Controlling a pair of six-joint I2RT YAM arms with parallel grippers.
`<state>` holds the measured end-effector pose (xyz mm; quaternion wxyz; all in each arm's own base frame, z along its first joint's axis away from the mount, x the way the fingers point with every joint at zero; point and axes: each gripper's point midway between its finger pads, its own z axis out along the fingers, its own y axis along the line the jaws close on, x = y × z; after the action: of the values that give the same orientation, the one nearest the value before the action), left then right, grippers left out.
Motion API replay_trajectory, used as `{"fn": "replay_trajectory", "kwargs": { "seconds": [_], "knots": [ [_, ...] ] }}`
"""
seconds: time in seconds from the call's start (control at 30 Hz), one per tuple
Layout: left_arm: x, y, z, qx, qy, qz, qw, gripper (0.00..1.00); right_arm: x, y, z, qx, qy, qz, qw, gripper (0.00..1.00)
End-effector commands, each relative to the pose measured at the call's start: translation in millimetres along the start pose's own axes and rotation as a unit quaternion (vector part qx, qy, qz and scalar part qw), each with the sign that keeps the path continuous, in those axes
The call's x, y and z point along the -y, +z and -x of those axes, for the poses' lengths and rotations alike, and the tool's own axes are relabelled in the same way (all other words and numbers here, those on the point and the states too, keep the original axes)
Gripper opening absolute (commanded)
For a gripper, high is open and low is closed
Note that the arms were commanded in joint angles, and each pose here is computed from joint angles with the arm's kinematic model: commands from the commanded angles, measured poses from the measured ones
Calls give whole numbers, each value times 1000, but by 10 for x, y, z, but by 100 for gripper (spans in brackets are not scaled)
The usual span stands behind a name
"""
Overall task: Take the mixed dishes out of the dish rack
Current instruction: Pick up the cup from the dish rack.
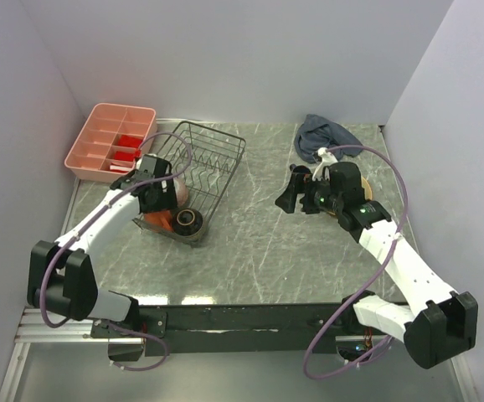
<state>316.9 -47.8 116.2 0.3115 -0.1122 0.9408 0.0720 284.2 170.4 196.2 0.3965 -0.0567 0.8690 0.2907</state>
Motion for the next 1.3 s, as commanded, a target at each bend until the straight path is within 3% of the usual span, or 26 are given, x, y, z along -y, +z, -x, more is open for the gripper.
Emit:
{"fn": "replay_trajectory", "kwargs": {
  "seconds": [0.0, 0.27, 0.43, 0.5, 0.8, 1.27],
  "knots": [
    [139, 48, 3, -6, -18, -30, 999, 99, -125, -31, 72, 22, -6, 27, 999, 100],
    [149, 133, -41, -19, -12, -22, 1000, 95, -121, -13, 28, 18, -7, 29, 999, 100],
    [189, 105, 0, -17, -21, -30, 999, 82, -93, -19, 16, 19, -10, 22, 1000, 100],
    [204, 79, 18, -15, -25, -36, 999, 72, -80, -15, 7, 18, -9, 21, 1000, 100],
    [120, -247, 280, 26, -33, -39, 998, 44, -73, 3, -8, 14, -9, 20, 1000, 100],
    [25, -850, 715, 113, -51, -72, 990, 25, -168, 29, -23, 8, 2, 48, 999, 100]
  ]
}}
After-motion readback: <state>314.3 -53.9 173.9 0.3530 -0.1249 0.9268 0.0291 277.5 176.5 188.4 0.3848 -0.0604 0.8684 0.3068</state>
